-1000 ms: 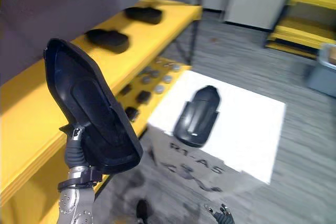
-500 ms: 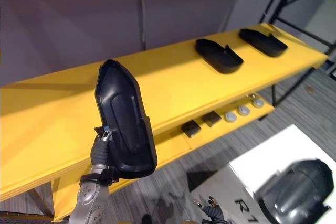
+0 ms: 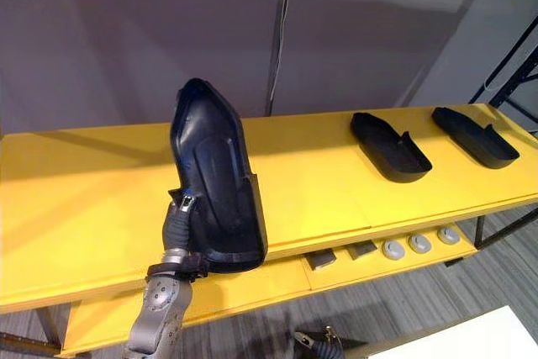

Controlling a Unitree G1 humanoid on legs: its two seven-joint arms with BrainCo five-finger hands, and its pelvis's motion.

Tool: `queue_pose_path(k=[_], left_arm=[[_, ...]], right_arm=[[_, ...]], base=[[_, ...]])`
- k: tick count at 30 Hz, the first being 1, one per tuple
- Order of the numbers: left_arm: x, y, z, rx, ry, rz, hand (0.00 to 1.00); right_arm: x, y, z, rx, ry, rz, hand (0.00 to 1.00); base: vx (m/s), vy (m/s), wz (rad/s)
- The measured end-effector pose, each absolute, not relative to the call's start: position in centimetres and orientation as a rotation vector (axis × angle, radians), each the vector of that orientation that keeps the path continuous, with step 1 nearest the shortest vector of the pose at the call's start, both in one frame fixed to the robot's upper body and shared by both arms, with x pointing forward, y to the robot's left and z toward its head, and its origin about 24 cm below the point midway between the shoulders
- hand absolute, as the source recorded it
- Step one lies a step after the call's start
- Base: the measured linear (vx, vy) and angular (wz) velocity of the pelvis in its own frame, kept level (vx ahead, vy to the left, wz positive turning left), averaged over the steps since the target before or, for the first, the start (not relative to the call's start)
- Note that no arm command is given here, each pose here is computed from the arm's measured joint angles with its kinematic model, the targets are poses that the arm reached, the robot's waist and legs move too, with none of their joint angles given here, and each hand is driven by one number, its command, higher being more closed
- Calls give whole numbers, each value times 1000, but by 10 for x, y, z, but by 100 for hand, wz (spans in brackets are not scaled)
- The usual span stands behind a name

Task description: Walk over and take plastic housings, then place them on the shelf

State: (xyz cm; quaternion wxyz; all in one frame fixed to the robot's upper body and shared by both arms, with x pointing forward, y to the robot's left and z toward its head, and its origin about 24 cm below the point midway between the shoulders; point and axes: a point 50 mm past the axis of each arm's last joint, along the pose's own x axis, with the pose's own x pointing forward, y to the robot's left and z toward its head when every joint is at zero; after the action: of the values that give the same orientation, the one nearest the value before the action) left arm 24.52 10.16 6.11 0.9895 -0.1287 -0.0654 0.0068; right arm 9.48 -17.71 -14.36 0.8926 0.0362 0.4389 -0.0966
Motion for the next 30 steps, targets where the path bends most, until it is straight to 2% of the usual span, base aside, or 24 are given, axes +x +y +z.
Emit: queue_pose_path(k=[5,11,16,23,24,30], left_arm=[[272,93,67,-211,-127,12,100],[307,103,46,-135,21,117,100],[320,111,29,-87,136,178,100],[344,117,40,-91,157,227,100],[348,116,43,-92,152,229,0],[359,111,56,-120,143,226,0]], right_arm=[[97,-170,-144,70,911,-155,0],[104,-168,-147,50,929,-130,0],[109,-167,-148,45,932,-121,0],[118,-176,-146,14,915,-119,0],[118,-179,-145,8,914,-122,0],[121,-177,-144,18,902,-105,0]], base=[[41,12,2],[-47,3,-2],[-128,0,0],[-147,-28,-5],[-97,-42,-4],[24,-28,-4]])
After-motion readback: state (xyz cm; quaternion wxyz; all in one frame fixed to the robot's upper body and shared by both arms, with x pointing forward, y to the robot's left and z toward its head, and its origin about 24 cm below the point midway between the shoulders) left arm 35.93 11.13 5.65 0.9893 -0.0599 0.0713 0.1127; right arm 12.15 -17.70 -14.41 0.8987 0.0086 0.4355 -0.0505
